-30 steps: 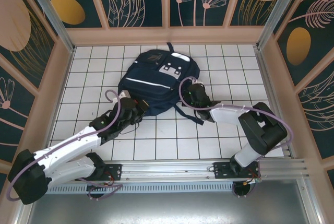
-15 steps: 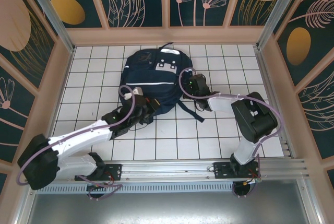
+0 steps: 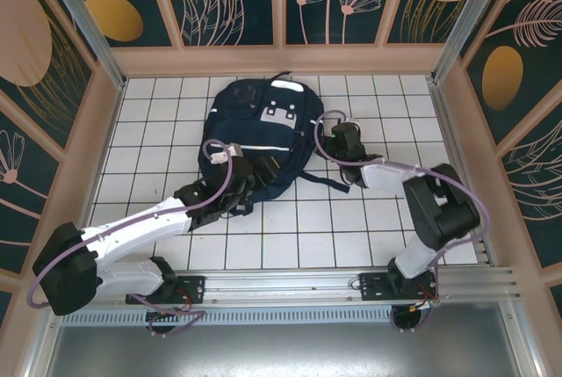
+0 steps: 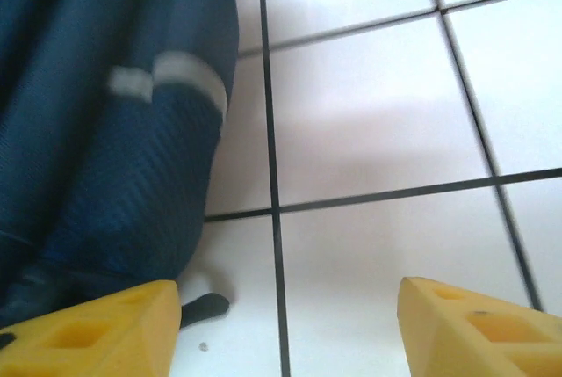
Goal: Pack books, pencil case, and school supplies into a backpack
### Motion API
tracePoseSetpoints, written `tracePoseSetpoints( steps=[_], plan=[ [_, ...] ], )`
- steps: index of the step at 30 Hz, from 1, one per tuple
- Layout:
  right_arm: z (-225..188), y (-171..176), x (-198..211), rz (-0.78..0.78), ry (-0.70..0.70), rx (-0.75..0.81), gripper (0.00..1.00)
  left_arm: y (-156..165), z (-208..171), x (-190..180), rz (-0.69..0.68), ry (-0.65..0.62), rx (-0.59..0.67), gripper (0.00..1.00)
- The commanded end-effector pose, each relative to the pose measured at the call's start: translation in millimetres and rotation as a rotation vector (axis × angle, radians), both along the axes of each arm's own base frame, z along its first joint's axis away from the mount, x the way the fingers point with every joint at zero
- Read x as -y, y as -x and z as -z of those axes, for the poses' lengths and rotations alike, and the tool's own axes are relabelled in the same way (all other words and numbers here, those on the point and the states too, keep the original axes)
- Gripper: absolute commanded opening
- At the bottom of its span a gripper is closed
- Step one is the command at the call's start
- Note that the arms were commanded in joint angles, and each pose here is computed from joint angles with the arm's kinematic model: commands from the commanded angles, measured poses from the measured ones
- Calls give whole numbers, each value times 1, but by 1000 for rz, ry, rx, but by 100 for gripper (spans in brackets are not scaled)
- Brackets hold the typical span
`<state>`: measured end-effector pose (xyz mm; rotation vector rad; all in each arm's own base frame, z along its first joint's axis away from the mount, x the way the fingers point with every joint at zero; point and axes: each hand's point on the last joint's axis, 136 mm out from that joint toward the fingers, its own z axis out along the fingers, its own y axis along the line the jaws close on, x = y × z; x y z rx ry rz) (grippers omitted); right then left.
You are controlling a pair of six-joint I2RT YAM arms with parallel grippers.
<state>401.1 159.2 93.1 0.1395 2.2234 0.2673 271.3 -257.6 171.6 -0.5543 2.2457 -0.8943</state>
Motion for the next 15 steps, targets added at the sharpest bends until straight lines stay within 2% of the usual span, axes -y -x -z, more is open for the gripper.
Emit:
tracePoseSetpoints(
  steps=[1,5,6,9,12,15],
  plan=[
    [-53,6,13,52,-5,154,77,-20,-38,-16,-53,-155,106,98],
    [-103,25,27,84,-38,308,87,-42,-63,-29,-58,-354,180,98],
    [-115,30,30,90,-42,352,99,-49,-66,-33,-65,-405,196,98],
    [-141,43,45,129,-40,432,99,-74,-66,-57,-100,-522,193,99],
    [-150,48,61,176,18,451,99,-97,-66,-92,-182,-623,201,98],
    [-154,53,70,161,114,523,99,-114,-73,-134,-302,-716,251,98]
  ],
)
